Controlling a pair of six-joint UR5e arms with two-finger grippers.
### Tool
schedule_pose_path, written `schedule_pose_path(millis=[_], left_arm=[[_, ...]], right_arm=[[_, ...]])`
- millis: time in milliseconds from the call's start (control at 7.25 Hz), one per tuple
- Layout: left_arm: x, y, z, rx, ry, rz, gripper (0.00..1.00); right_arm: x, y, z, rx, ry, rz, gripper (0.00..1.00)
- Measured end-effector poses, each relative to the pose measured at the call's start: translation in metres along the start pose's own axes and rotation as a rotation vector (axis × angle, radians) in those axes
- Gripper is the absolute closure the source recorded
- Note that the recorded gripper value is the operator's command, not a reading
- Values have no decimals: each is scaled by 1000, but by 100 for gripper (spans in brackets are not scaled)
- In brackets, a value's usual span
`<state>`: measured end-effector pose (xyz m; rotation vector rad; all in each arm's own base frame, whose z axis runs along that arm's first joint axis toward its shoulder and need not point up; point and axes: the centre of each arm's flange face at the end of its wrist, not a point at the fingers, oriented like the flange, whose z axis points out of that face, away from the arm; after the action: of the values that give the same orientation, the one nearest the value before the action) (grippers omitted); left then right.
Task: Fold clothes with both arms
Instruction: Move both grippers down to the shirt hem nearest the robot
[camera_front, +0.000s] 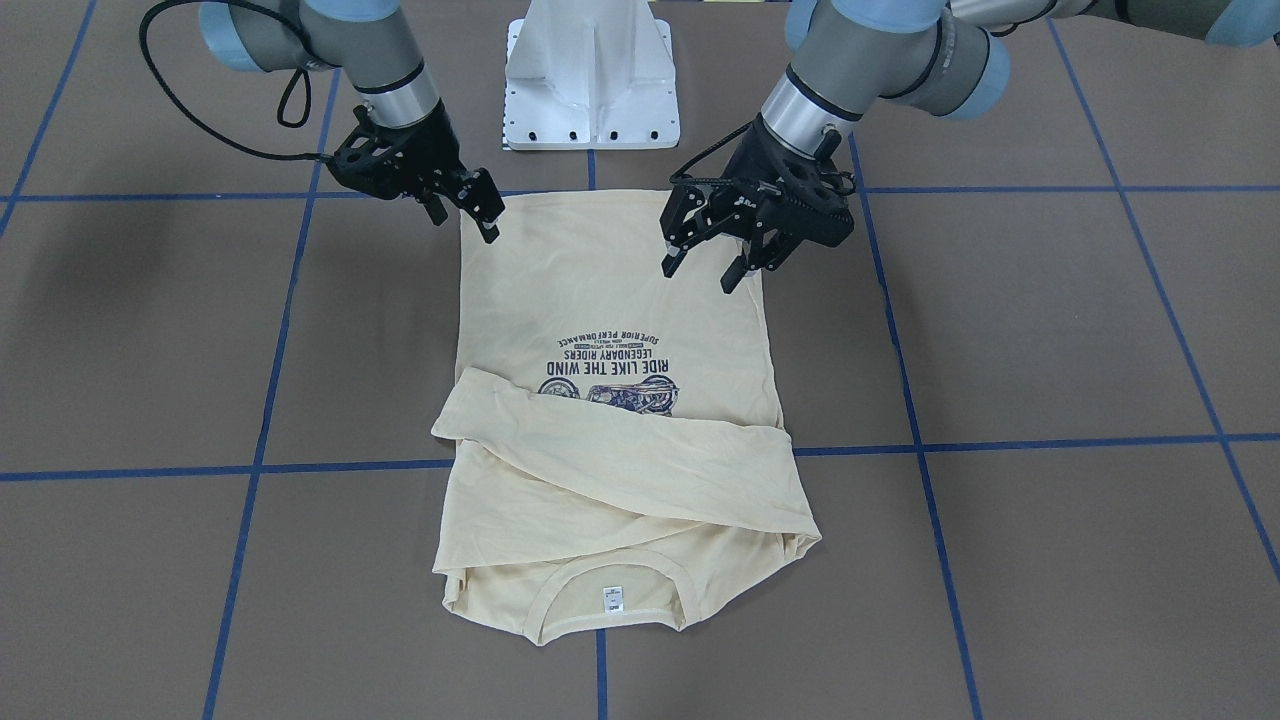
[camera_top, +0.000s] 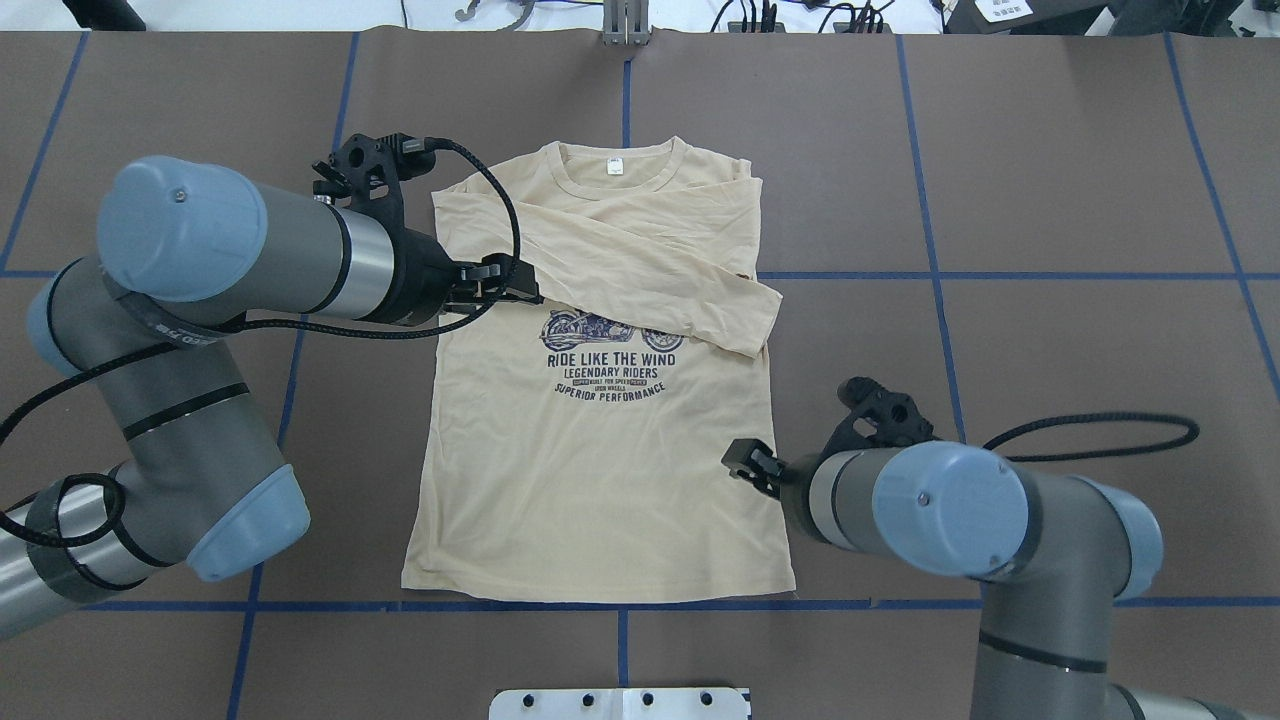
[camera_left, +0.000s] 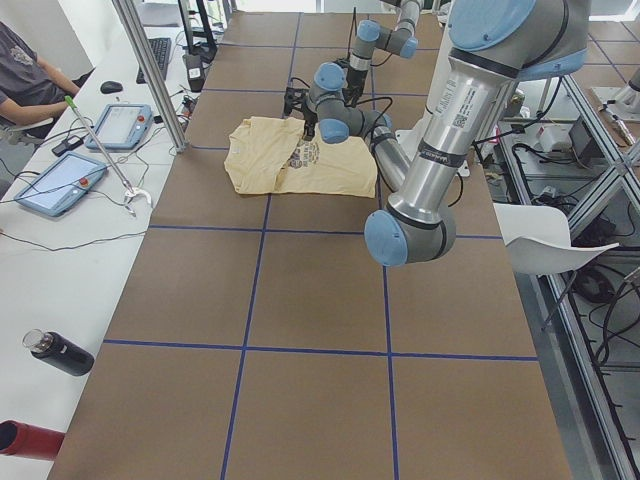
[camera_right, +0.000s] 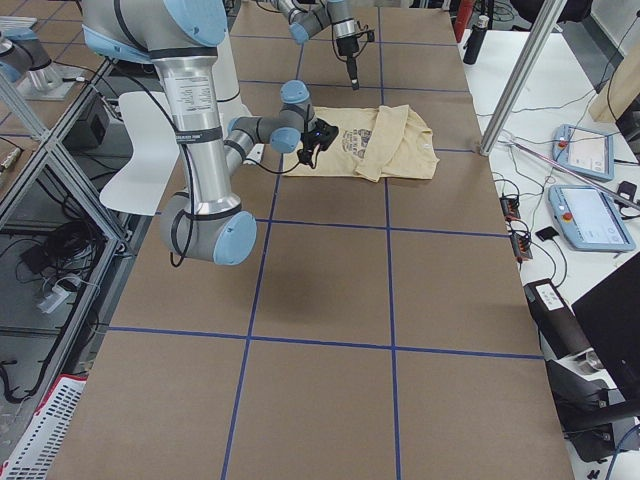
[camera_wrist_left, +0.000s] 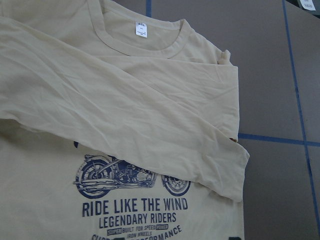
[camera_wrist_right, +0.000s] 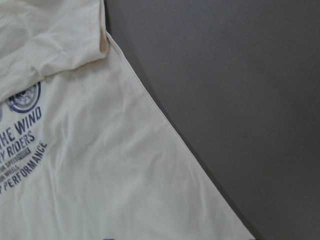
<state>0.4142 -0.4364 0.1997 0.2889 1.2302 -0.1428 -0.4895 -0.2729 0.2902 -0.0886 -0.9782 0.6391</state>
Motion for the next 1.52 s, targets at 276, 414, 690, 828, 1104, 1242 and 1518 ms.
schedule_pose_path(millis=[276, 414, 690, 828, 1104, 1242, 1518], left_arm=[[-4, -1, -2, 0, -5, 0, 24], [-4, -1, -2, 0, -6, 0, 23], [-4, 0, -1, -3, -7, -4, 23], [-4, 1, 0, -4, -7, -7, 23], [-4, 2, 1, -7, -8, -10, 23], [-4, 2, 2, -8, -9, -11, 23], [-5, 2, 3, -9, -11, -13, 23]], right_arm=[[16, 39, 13, 9, 26, 9, 20], [22, 45, 18, 11, 39, 5, 20], [35, 44, 25, 15, 68, 4, 20], [41, 42, 28, 19, 80, 6, 20], [48, 42, 31, 20, 93, 6, 22], [49, 43, 32, 18, 96, 4, 23], [51, 47, 33, 12, 102, -1, 23]])
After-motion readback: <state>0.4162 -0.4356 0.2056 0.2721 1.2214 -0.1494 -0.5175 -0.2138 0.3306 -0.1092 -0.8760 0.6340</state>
